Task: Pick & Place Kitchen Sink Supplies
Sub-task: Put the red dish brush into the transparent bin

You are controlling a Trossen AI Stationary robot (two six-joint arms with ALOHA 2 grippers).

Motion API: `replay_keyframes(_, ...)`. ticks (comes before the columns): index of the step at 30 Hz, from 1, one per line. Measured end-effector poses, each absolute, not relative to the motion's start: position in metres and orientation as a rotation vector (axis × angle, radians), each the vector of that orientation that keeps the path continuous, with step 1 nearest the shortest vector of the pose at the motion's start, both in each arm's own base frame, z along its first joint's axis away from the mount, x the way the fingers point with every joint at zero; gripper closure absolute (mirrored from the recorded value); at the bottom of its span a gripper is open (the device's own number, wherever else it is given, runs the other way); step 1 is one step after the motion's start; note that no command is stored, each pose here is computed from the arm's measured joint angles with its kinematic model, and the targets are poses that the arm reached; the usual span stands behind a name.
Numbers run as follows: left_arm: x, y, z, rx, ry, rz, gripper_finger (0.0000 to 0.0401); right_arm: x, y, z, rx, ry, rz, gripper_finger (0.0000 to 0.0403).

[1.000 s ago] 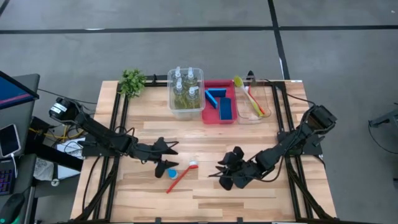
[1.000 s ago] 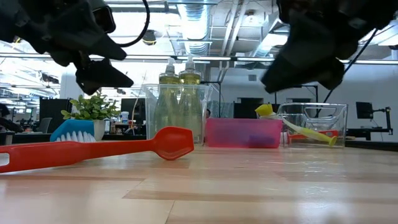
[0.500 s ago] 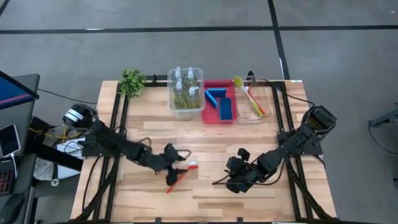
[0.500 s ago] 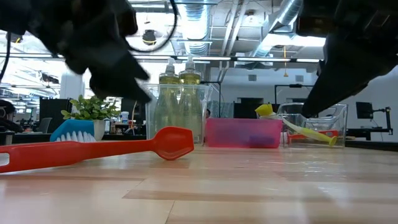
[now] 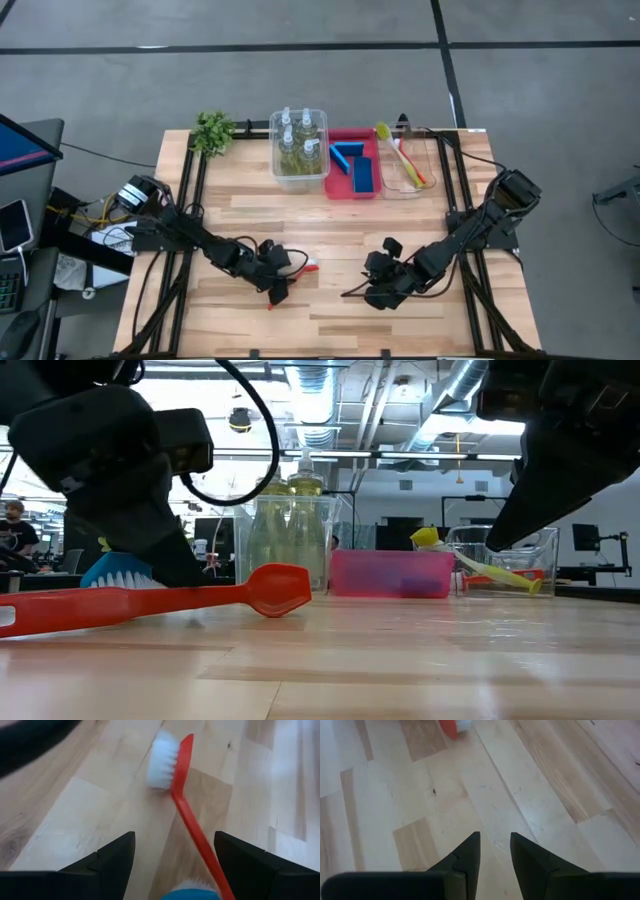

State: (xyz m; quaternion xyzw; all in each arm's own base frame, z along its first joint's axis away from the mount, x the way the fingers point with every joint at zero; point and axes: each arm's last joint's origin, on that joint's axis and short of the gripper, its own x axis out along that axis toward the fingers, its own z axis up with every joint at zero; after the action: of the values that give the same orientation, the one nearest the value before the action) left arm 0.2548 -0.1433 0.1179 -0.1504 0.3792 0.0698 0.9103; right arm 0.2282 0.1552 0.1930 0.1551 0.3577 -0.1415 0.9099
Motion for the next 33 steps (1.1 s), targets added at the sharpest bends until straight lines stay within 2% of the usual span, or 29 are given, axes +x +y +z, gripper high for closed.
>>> replay_keyframes(10, 0.252, -0.150, 0.118, -0.313, 0.823, 0.050, 0.0128, 0.229, 0.156, 0.194, 0.341, 0.725, -0.290, 0.0302)
replay_keyframes(21, 0.258, -0.139, 0.119, -0.313, 0.753, 0.173, 0.0128, 0.230, 0.157, 0.195, 0.356, 0.710, -0.282, 0.0302)
replay_keyframes(28, 0.262, -0.138, 0.120, -0.342, 0.742, 0.147, 0.0128, 0.231, 0.157, 0.195, 0.357, 0.710, -0.282, 0.0302)
replay_keyframes(33, 0.266, -0.142, 0.103, -0.340, 0.755, 0.137, 0.0128, 0.231, 0.157, 0.195, 0.350, 0.698, -0.294, 0.0302)
